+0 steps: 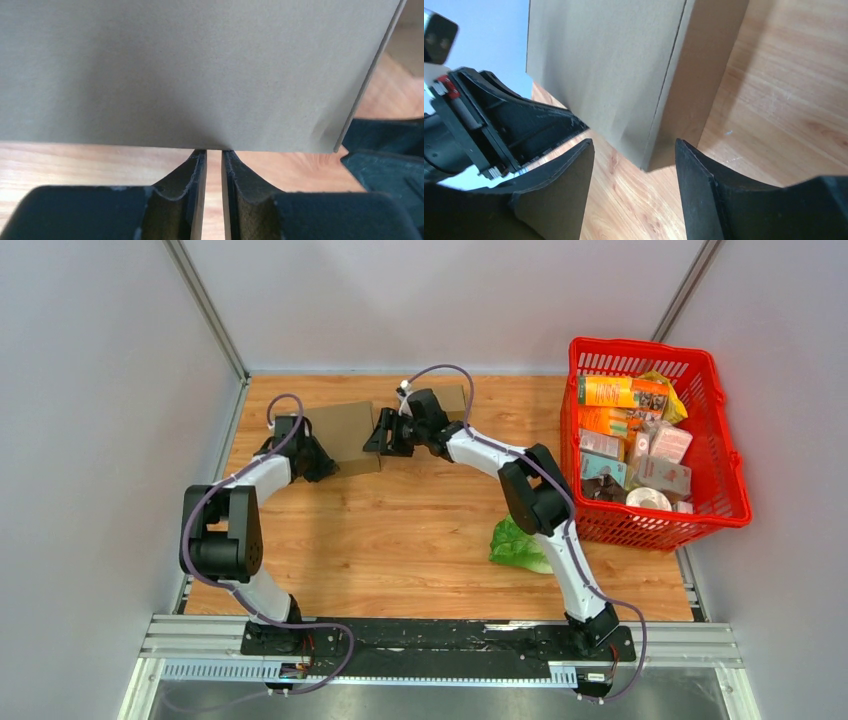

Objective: Fold the paper box

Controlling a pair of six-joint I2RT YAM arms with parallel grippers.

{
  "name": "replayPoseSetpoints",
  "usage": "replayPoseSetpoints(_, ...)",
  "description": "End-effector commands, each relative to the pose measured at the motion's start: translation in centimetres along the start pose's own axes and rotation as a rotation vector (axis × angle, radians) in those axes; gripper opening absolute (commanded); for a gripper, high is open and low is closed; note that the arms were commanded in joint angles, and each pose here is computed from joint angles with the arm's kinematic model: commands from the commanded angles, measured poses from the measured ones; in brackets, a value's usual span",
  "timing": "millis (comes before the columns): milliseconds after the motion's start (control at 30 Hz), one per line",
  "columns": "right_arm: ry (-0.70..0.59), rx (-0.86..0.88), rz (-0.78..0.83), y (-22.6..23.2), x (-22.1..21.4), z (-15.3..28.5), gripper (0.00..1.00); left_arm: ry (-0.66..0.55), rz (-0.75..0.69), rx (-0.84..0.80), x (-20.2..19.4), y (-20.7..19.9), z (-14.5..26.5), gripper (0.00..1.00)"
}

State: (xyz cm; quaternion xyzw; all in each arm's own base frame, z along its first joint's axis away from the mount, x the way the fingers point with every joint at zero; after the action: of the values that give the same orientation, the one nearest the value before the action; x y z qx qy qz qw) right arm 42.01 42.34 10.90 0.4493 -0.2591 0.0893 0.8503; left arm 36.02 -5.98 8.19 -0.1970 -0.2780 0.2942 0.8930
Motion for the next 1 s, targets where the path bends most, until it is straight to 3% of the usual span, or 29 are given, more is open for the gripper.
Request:
replayPoseSetpoints(0, -0.063, -0.012, 0.040, 1.2, 3.3, 0.6, 0.64, -0.117, -0.054, 0.048, 5.3, -1.3, 0.8, 0.26)
replayPoseSetpoints(100, -0.072, -0.095, 0.090, 1.6, 4.1, 3.8, 0.68, -0.122, -0.067, 0.068, 7.2, -1.6, 2.1, 0.30)
replayPoseSetpoints(167, -0.109, -0.130, 0.145, 3.6, 5.3, 7.6, 0.73, -0.145, -0.069, 0.015, 7.4, -2.8, 4.0, 0.31)
replayPoseSetpoints(200, -0.071, -0.215, 0.185, 2.1, 3.8, 8.7, 0.75, -0.115, -0.066, -0.043, 6.5, -3.4, 4.6, 0.33)
replayPoseSetpoints(367, -0.077, -0.419, 0.321, 2.8, 1.7, 19.2, 0.93, -0.169, -0.172, -0.330, 3.7, -8.3, 13.1, 0.39)
replayPoseSetpoints(400, -0.163, -0.439, 0.358, 4.8, 2.6, 23.3, 0.98, -0.166, -0.223, -0.397, 3.1, -9.7, 15.1, 0.40)
replayPoseSetpoints(433, -0.160, -0.481, 0.390, 4.3, 1.8, 25.0, 0.99, -0.184, -0.261, -0.440, 2.4, -10.5, 17.9, 0.41)
replayPoseSetpoints(567, -0.266, -0.545, 0.464, 7.0, 0.7, 34.1, 1.00, -0.274, -0.408, -0.632, 1.5, -14.1, 27.0, 0.45)
replayPoseSetpoints(700, -0.483, -0.536, 0.503, 10.8, 1.0, 42.1, 1.00, -0.416, -0.539, -0.811, 1.3, -17.5, 36.7, 0.49)
replayPoseSetpoints(800, -0.643, -0.550, 0.511, 13.2, 1.7, 47.4, 1.00, -0.456, -0.588, -0.882, 1.0, -18.6, 40.8, 0.50)
replayPoseSetpoints(967, -0.693, -0.549, 0.555, 14.2, 1.5, 50.0, 1.00, -0.482, -0.610, -0.893, 0.8, -18.7, 42.6, 0.50)
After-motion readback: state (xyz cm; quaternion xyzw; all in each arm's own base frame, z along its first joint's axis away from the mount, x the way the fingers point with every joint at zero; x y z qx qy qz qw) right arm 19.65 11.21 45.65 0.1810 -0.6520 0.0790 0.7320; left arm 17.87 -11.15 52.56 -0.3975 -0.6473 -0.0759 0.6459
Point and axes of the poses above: each gripper's point midway between its finger pads, its own z axis back along the fingers, its own y axis along the line the jaws close on, x = y × z, the point moved 4 cm from there along z, back along the fingers, and after that the axes turned 3 degrees about z, right-handed, at the moved point
